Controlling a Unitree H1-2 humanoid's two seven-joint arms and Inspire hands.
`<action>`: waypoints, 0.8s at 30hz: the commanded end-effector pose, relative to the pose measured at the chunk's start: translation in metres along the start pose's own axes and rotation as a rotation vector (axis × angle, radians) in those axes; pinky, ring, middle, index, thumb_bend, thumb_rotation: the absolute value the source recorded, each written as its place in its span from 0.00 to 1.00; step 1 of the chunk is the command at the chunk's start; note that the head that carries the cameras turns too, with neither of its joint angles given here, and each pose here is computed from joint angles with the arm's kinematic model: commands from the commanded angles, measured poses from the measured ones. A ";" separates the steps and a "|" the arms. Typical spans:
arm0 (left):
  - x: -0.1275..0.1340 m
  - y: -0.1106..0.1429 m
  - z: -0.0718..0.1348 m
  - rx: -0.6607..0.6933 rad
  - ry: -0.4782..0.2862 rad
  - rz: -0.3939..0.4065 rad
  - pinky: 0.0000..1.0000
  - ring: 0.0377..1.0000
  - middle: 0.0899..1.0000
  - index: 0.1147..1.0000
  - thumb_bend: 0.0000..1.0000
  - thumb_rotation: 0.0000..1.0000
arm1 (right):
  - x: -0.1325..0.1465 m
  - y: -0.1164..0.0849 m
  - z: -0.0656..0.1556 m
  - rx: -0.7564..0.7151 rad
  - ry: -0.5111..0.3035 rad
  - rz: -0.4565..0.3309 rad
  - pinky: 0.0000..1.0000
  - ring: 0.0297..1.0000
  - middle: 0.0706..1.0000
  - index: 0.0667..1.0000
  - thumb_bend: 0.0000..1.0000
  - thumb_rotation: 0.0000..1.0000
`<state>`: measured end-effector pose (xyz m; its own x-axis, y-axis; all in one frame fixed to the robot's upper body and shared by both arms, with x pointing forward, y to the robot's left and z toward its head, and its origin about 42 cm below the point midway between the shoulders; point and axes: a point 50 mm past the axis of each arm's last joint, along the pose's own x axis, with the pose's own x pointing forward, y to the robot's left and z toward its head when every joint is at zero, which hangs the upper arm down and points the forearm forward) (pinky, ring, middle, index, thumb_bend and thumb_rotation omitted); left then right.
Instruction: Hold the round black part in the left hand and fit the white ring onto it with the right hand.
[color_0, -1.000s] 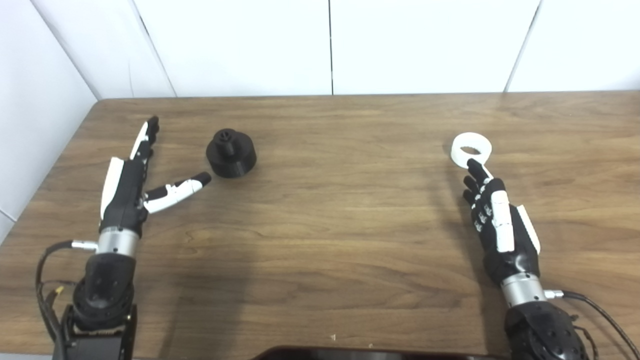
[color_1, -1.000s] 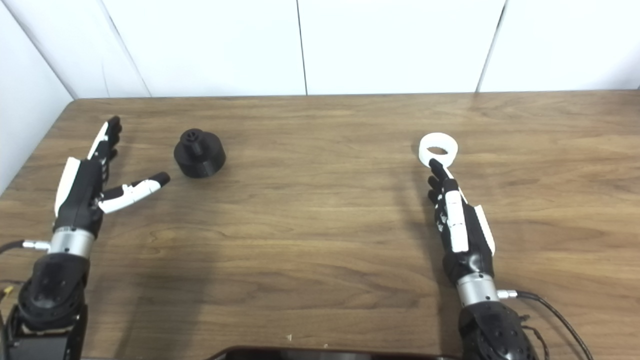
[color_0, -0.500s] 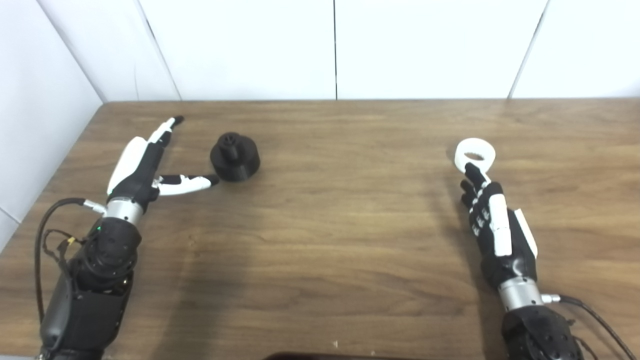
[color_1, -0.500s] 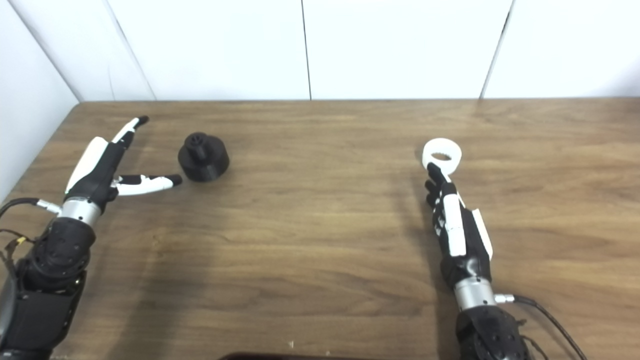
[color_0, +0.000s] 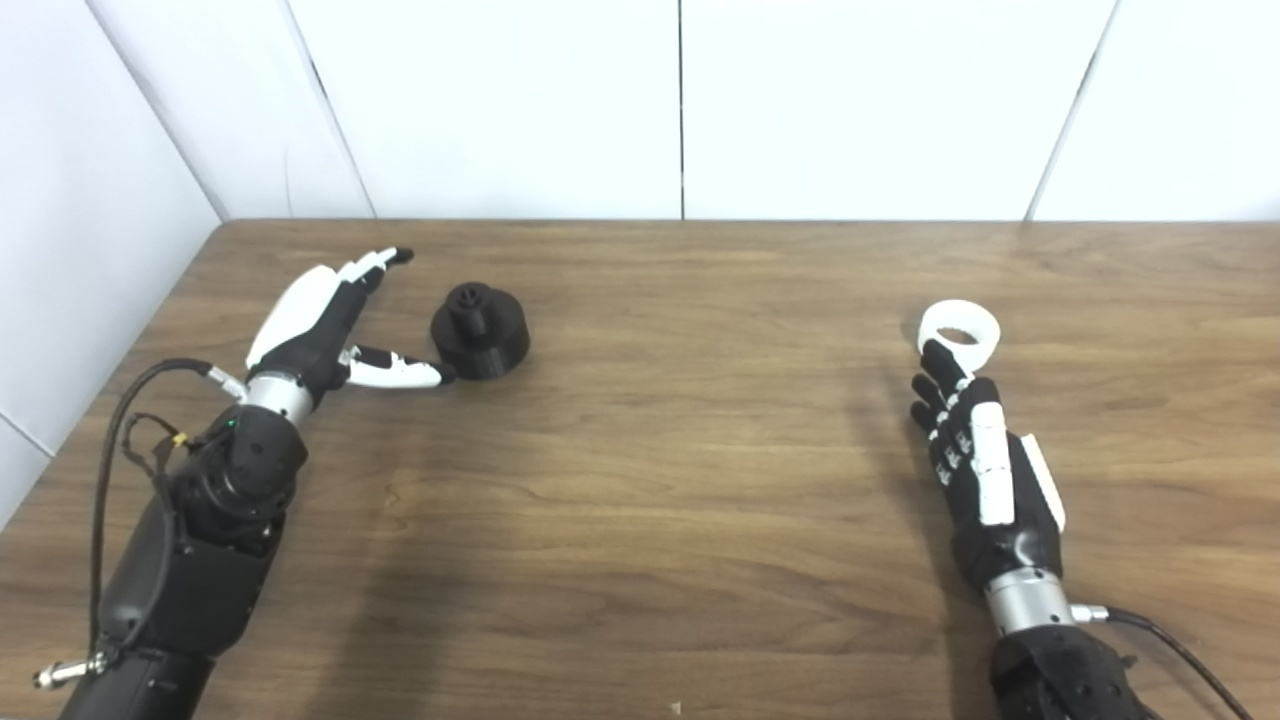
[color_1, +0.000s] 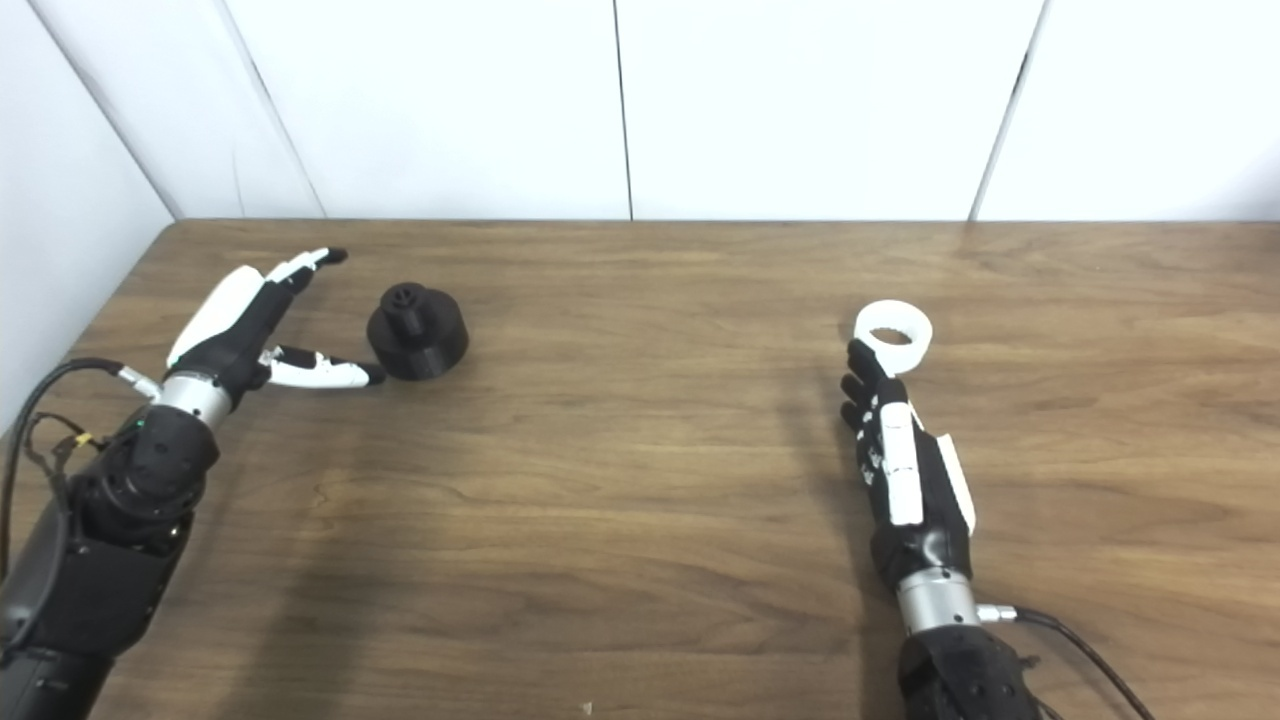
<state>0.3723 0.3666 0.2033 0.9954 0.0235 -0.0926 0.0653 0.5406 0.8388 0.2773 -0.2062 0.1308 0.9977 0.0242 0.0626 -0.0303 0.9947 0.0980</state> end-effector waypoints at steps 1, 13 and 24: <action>0.013 0.030 0.014 0.063 -0.063 0.066 0.93 1.00 0.97 0.88 0.98 0.22 | 0.003 0.007 0.010 0.015 -0.050 0.012 0.98 0.96 0.96 0.91 0.51 1.00; 0.031 0.028 0.010 0.150 -0.024 0.003 0.94 1.00 0.99 0.85 1.00 0.27 | 0.001 0.004 0.009 0.006 -0.054 0.005 0.96 0.95 0.95 0.90 0.51 1.00; 0.039 0.025 0.006 0.184 -0.018 -0.040 0.98 1.00 0.98 0.86 1.00 0.28 | -0.001 0.003 0.008 0.005 -0.061 -0.001 0.95 0.94 0.94 0.90 0.50 1.00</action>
<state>0.3961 0.3682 0.1860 0.9762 -0.0045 -0.2170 0.1984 0.4232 0.8840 0.2767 -0.2068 0.1307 0.9978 0.0134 0.0655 -0.0193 0.9957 0.0901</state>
